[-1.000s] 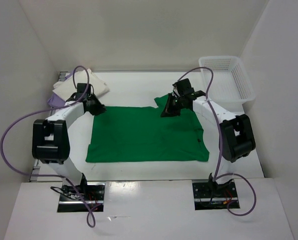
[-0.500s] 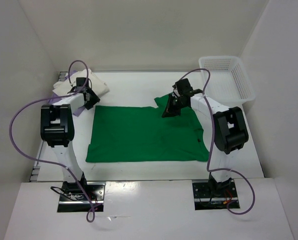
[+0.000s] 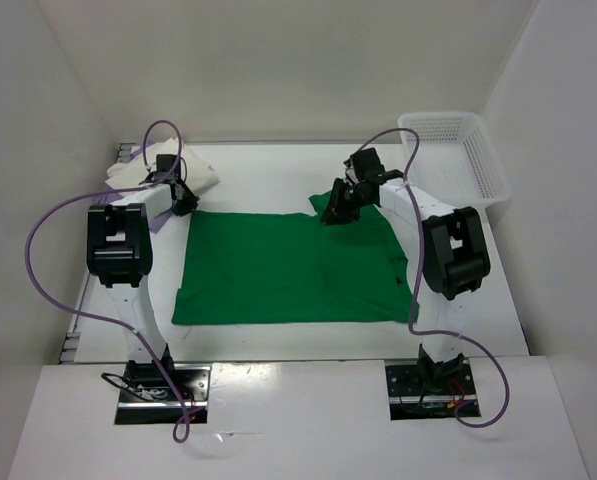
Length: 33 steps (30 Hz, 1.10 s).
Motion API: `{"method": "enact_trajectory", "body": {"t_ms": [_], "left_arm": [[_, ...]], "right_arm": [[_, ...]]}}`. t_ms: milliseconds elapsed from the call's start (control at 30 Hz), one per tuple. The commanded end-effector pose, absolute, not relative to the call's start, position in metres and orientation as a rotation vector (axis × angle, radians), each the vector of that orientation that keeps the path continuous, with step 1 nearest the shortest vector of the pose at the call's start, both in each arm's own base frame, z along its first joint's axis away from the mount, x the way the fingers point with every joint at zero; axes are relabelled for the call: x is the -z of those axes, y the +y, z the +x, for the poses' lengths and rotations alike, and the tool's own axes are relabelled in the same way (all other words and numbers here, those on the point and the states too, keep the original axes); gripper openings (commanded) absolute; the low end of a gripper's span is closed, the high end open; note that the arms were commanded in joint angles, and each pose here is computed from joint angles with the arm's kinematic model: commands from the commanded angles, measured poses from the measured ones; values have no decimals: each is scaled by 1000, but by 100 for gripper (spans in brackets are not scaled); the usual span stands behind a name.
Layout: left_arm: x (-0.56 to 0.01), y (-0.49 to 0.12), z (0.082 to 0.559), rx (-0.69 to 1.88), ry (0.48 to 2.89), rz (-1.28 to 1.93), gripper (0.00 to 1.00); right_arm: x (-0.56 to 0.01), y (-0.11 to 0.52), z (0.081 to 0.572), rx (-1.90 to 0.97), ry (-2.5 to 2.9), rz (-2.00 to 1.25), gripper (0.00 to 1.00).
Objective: Fold and stack the t-shirts
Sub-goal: Grap the side of the flattened tshirt furthest away from the robot with both arms
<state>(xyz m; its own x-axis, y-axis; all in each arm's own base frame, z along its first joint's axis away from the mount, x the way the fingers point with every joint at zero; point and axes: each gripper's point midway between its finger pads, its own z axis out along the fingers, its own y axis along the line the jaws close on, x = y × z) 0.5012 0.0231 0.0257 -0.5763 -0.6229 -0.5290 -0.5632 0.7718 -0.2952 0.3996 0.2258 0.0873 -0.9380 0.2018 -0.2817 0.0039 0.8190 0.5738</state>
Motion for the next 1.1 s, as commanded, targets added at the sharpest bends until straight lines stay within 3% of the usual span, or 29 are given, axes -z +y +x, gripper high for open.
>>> {"method": "enact_trajectory", "body": {"t_ms": [0, 167, 400, 567, 767, 1067], "left_arm": [[-25, 27, 497, 87, 2348, -839, 18], [-34, 27, 497, 91, 2336, -835, 5], [-49, 18, 490, 159, 2325, -811, 0], [-55, 14, 488, 187, 2322, -800, 0], [-52, 12, 487, 203, 2322, -807, 0], [-53, 10, 485, 216, 2325, -804, 0]], "right_arm": [[-105, 209, 450, -811, 2549, 181, 34], [-107, 167, 519, -634, 2446, 304, 52], [-86, 127, 597, -412, 2397, 399, 52], [-58, 105, 615, -228, 2425, 425, 52], [-36, 111, 613, -213, 2485, 383, 52], [-35, 139, 601, -309, 2519, 340, 43]]}}
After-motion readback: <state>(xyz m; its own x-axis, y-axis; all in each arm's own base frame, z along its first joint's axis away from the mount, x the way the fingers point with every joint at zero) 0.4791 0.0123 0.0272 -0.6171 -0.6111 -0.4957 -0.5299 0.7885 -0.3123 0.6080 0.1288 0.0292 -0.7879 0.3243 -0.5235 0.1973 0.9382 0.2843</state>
